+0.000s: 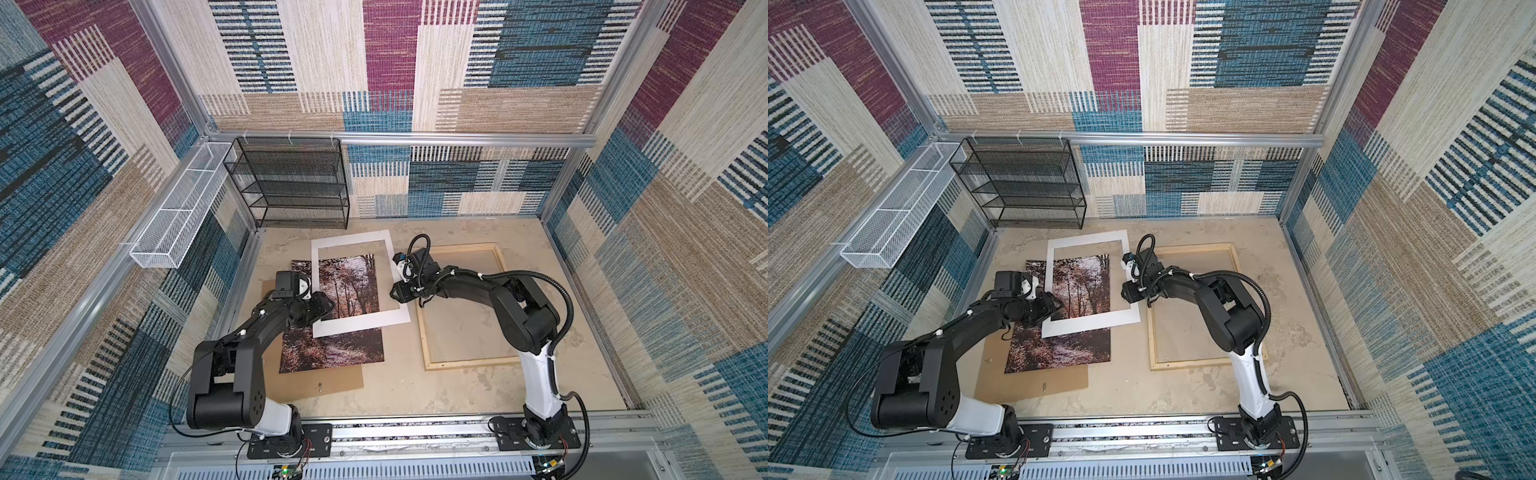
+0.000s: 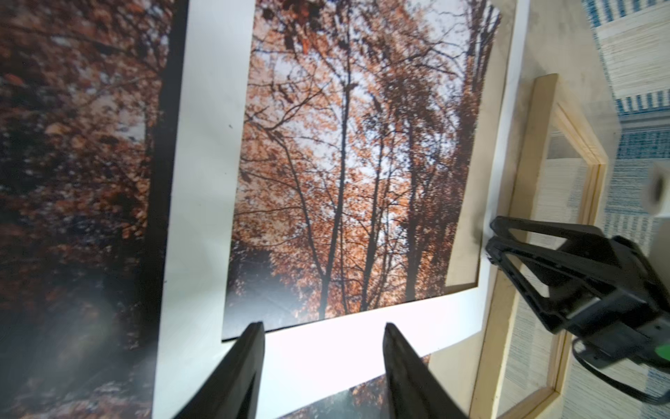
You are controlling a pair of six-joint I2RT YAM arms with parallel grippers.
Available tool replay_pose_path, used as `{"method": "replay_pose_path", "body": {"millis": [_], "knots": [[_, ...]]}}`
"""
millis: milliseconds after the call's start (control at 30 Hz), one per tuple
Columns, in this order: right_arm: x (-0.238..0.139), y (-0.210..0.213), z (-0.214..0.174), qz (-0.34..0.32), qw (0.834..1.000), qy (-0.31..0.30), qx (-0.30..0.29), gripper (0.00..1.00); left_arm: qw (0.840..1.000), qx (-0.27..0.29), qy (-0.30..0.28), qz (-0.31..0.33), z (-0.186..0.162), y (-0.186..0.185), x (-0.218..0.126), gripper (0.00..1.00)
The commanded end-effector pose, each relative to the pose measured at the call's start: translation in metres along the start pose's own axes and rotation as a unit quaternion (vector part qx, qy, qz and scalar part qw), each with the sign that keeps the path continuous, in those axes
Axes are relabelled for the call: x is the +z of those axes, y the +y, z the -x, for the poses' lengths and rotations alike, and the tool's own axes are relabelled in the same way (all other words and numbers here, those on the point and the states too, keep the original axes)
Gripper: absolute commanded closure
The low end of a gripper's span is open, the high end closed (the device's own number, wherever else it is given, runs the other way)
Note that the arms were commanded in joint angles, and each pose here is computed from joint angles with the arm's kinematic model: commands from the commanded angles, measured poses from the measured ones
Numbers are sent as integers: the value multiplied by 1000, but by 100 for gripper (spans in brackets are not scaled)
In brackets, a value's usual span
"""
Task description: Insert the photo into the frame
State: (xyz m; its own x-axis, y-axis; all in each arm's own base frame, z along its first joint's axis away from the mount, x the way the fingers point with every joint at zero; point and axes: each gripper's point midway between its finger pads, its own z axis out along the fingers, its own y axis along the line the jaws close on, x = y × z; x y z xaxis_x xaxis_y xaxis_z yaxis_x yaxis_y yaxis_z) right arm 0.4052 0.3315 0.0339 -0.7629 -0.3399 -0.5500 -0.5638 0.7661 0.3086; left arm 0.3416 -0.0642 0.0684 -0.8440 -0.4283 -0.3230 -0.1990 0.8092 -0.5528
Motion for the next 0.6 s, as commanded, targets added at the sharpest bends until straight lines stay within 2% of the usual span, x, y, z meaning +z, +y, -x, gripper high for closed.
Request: {"method": "replay_pose_path", "body": {"millis": [0,267,400,567], "knots": [[-1,-2,-18,-5,999,34,5,55,999,6,-13,-36,5,-15,-5,43],[-4,-1,-19,-4,999,32,4,55,999,1,-17,-32,3,-14,-9,43],[-3,-4,-19,-13,999,34,6,55,996,-46,3,73,-13,24,-10,45],[0,-10,-20,-28,999,36,12,55,988,-59,3,144,-40,54,-27,43]]}}
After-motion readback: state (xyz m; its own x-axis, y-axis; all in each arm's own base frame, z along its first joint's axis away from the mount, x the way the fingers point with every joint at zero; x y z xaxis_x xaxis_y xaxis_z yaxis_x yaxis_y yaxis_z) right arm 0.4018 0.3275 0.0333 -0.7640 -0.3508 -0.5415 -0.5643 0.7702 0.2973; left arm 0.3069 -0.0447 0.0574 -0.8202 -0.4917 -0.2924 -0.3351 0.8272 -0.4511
